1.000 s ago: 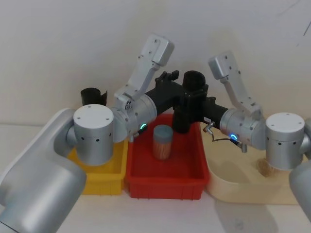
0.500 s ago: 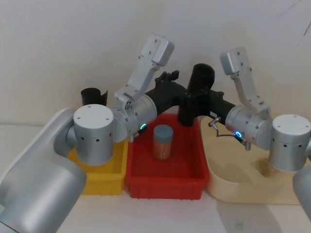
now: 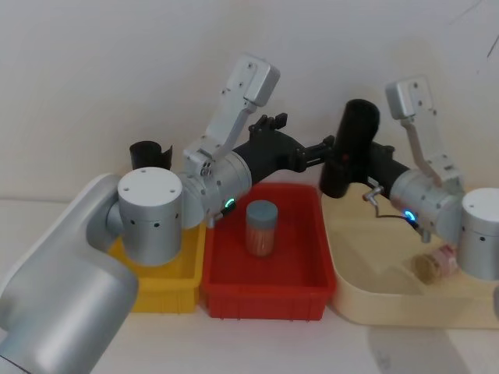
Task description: Pick up the garbage bag with the one hand and transfer it to the other hand.
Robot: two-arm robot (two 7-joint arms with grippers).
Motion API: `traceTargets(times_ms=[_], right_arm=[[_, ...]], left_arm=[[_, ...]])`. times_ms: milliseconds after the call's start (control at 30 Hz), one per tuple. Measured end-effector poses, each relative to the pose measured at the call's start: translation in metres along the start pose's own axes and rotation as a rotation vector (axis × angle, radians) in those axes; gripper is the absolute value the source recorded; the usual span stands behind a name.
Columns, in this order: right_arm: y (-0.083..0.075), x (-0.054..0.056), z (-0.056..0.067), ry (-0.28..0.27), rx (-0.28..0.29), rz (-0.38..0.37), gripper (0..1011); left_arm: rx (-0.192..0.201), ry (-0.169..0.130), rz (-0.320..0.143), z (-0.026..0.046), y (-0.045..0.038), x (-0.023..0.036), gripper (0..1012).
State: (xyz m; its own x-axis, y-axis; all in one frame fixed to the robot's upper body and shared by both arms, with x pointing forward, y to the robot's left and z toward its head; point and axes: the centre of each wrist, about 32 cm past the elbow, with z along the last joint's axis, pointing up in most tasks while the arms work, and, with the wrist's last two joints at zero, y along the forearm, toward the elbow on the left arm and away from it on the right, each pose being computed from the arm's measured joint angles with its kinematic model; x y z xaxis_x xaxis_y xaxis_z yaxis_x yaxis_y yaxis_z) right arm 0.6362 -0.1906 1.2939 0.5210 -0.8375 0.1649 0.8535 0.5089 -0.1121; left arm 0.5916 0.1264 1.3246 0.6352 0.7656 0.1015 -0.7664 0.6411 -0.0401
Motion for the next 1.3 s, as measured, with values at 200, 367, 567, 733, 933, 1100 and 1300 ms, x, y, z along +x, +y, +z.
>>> traceTargets(times_ms=[200,367,567,733,933,1100,1300], right_arm=[[-0.011,0.012,-0.004,-0.027,-0.049,-0.045,501],[-0.025,0.024,-0.007,-0.064,-0.103,-0.078,503],[-0.039,0.034,-0.008,-0.098,-0.152,-0.098,665],[-0.046,0.038,-0.008,-0.113,-0.177,-0.106,830],[-0.052,0.043,-0.008,-0.129,-0.202,-0.115,958],[-0.055,0.044,-0.008,-0.135,-0.211,-0.118,1001],[-0.057,0.044,-0.007,-0.136,-0.208,-0.122,1001]], left_arm=[[0.000,0.000,0.000,0.0000,0.0000,0.0000,1000],[0.000,0.000,0.000,0.0000,0.0000,0.0000,1000],[0.000,0.000,0.000,0.0000,0.0000,0.0000,1000],[0.000,0.000,0.000,0.0000,0.0000,0.0000,1000],[0.000,0.000,0.000,0.0000,0.0000,0.0000,1000],[0.000,0.000,0.000,0.0000,0.0000,0.0000,1000],[0.000,0.000,0.000,0.0000,0.0000,0.0000,1000]])
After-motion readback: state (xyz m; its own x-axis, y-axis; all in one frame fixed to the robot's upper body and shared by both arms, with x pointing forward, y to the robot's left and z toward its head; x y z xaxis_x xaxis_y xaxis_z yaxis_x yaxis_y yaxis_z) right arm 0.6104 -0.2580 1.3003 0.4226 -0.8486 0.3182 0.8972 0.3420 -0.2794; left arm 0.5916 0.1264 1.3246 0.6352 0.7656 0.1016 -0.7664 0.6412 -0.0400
